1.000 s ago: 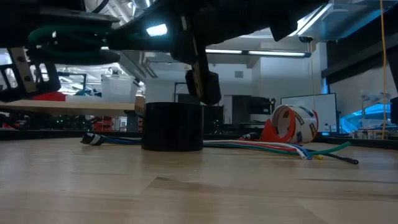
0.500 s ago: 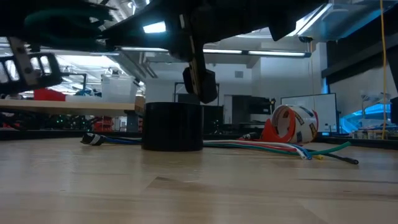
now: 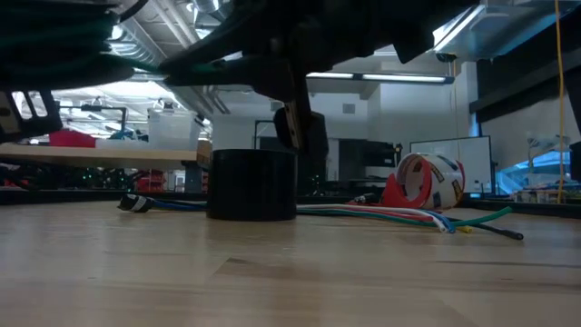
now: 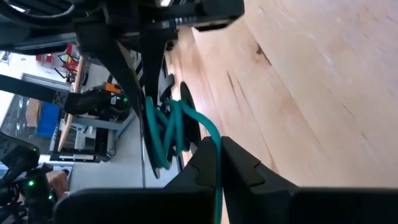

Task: Coil cords
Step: Uncoil the green wire from the spool

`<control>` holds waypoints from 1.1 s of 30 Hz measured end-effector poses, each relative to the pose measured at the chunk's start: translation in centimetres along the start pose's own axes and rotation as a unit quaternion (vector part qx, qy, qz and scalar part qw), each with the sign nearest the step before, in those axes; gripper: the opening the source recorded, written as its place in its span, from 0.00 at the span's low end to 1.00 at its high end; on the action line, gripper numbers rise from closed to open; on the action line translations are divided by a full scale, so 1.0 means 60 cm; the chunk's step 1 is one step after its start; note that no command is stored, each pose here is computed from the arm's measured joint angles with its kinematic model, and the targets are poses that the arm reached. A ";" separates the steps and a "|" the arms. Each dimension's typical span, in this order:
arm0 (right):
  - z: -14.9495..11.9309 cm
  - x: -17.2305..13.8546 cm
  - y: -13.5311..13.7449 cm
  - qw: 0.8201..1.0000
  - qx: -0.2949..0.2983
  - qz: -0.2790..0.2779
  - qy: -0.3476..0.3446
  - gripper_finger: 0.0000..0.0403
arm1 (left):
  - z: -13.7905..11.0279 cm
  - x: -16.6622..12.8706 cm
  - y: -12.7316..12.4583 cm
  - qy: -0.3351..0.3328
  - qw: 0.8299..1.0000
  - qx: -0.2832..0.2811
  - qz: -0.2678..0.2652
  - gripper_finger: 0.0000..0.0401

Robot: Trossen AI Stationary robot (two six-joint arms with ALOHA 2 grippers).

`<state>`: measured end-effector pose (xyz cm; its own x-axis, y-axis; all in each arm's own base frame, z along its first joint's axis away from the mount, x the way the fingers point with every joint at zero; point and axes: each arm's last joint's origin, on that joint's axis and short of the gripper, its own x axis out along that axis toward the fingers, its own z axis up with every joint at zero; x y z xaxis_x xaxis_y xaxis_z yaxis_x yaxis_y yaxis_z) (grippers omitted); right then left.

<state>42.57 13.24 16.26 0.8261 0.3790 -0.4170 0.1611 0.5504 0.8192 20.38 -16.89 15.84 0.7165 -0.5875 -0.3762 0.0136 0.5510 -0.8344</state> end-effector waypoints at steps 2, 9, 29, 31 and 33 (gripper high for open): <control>0.005 0.000 0.001 1.000 0.000 0.007 -0.008 0.03 | 0.001 0.000 -0.003 -0.004 1.000 -0.001 -0.011 0.00; 0.024 -0.003 0.007 0.998 -0.016 0.039 -0.040 0.02 | 0.004 0.000 -0.009 -0.005 0.999 -0.001 -0.031 0.00; 0.046 -0.007 0.004 0.992 -0.078 0.037 -0.091 0.02 | 0.045 0.004 -0.027 -0.047 0.994 0.081 -0.060 0.00; 0.049 -0.008 0.002 0.992 -0.077 0.036 -0.093 0.02 | 0.052 0.005 -0.031 -0.054 0.992 0.097 -0.062 0.00; 0.050 -0.008 0.001 0.992 -0.077 0.036 -0.093 0.02 | 0.058 0.006 -0.033 -0.062 0.990 0.110 -0.061 0.00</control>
<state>43.81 10.89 17.70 0.9201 0.2856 -0.2680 0.0255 0.6391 0.7687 23.02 -16.11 18.75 0.7802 -0.5879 -0.2136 0.2471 0.6034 -0.7582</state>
